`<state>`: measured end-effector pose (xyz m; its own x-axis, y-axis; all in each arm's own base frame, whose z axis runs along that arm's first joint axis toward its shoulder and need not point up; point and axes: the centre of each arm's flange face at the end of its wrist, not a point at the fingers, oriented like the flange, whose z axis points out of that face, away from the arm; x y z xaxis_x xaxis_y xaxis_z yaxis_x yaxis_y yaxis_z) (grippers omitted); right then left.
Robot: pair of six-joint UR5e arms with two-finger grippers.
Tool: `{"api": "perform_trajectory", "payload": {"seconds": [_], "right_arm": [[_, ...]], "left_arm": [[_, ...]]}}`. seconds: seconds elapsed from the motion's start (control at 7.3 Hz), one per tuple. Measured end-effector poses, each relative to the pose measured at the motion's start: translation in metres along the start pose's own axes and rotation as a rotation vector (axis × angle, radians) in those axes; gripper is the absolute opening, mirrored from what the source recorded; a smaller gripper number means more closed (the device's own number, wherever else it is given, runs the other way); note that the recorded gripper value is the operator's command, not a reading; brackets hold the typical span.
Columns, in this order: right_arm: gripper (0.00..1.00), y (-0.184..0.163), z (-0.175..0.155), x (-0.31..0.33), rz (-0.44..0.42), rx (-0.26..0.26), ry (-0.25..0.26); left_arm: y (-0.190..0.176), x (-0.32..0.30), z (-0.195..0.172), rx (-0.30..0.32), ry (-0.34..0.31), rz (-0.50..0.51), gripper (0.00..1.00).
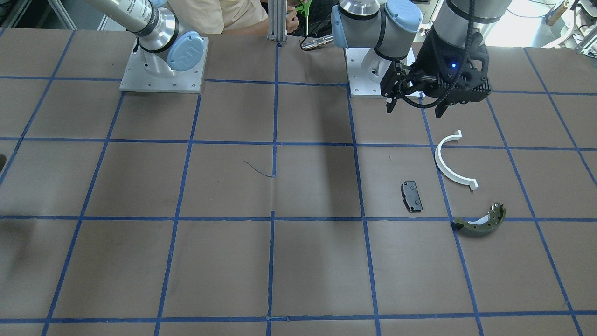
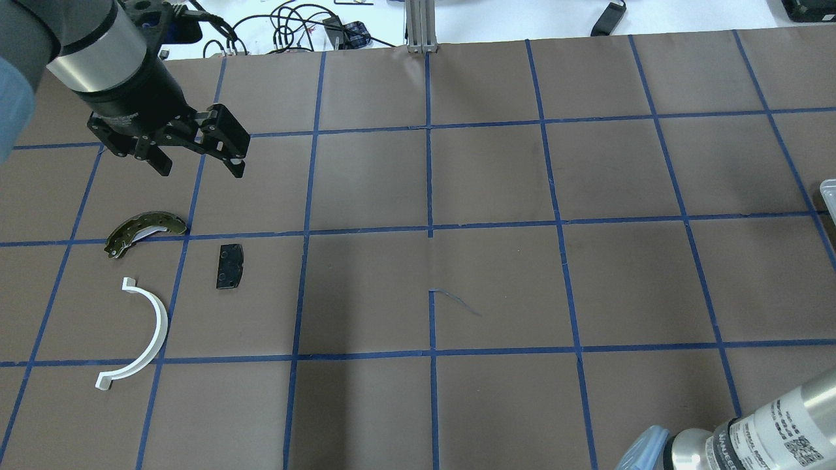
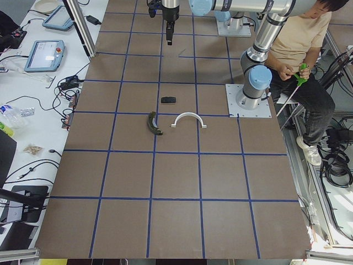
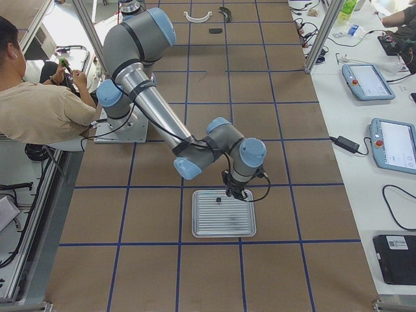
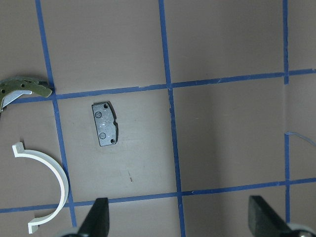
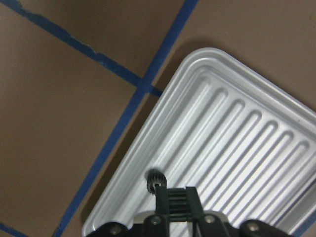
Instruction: Place bearing gear from tray to pile
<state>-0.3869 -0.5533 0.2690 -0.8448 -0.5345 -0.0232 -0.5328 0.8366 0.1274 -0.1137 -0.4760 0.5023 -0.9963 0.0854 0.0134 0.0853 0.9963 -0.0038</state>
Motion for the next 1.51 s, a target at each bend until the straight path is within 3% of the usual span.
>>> {"api": "perform_trajectory", "payload": {"seconds": [0.69,1.1,1.51], "right_arm": [[0.00,-0.178,-0.029,-0.148,0.131,0.020,0.011],[0.00,-0.258,-0.034,-0.292,0.247,0.037,-0.017],[0.00,-0.328,-0.034,-0.451,0.328,0.053,-0.009]], "left_arm": [[0.000,0.000,0.000,0.000,0.000,0.000,1.00],[0.000,0.000,0.000,0.000,0.000,0.000,1.00],[0.000,0.001,0.000,0.000,0.003,0.001,1.00]]}}
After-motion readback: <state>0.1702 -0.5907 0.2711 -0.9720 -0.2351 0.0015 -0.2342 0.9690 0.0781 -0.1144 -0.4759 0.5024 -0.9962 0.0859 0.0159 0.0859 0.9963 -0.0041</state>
